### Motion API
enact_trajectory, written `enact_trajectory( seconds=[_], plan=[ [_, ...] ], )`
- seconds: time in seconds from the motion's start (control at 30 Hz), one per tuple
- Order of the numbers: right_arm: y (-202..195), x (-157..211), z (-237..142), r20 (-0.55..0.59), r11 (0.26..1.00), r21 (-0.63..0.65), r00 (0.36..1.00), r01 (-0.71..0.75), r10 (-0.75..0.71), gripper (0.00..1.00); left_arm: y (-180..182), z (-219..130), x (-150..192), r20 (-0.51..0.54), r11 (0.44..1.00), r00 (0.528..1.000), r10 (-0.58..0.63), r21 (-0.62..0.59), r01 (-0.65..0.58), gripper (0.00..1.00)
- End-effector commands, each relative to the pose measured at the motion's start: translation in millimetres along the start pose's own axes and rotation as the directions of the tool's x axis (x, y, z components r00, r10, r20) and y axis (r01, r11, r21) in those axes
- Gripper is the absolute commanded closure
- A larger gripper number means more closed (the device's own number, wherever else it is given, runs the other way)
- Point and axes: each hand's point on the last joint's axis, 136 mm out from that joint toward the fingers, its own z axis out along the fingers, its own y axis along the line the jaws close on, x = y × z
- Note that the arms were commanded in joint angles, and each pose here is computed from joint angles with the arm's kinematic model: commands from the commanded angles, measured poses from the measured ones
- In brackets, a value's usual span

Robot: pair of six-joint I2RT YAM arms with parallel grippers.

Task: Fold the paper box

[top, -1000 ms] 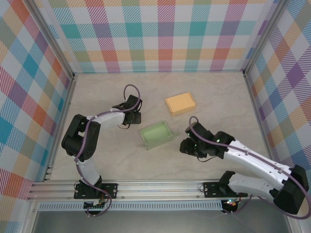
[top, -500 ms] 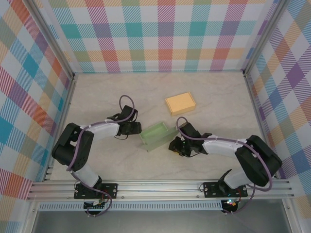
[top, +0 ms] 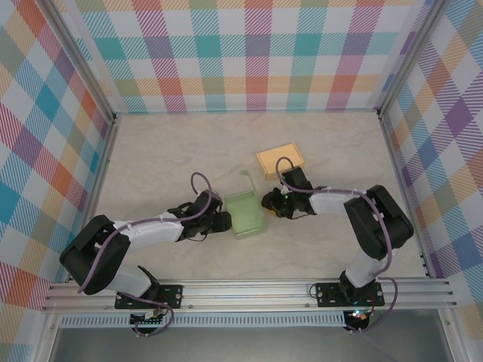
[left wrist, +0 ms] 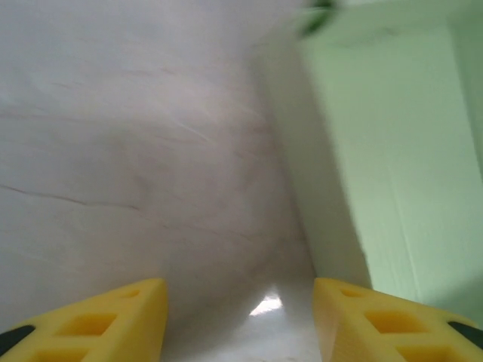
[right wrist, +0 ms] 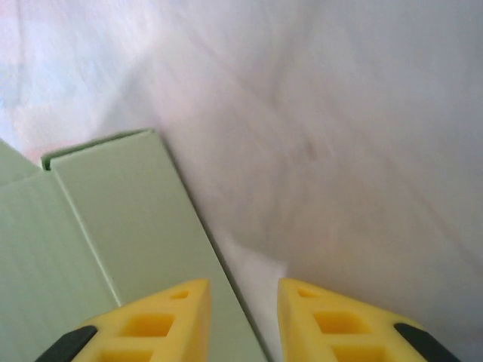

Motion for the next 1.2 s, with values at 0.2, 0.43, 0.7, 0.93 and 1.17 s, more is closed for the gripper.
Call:
enact_trajectory(
  seconds=[0.2,0.43,0.7,0.93,1.17],
  plan=[
    [13,-72,-19,0.013,0.997,0.01,0.996,0.083,-0.083,0.68,-71,-11,-2,0.158,0.989,0.985,0.064,0.125,-0.084,0.44],
    [-12,-69,-91,0.137,0.966,0.227,0.978,0.125,-0.159,0.59,-53,-82,-53,0.368,0.967,0.898,0.241,-0.017,-0.253,0.4],
    [-15,-27,-160,0.24,0.952,0.262,0.945,0.159,-0.224,0.38,-19,-119,-125,0.43,0.903,0.805,0.409,-0.063,-0.425,0.3],
    [0,6,-192,0.272,0.919,0.28,0.895,0.277,-0.353,0.25,-31,-83,-153,0.411,0.749,0.708,0.575,0.086,-0.658,0.27],
    [16,21,-189,0.256,0.883,0.257,0.853,0.393,-0.454,0.22,-55,-64,-170,0.476,0.505,0.527,0.704,0.186,-0.843,0.2]
  ],
)
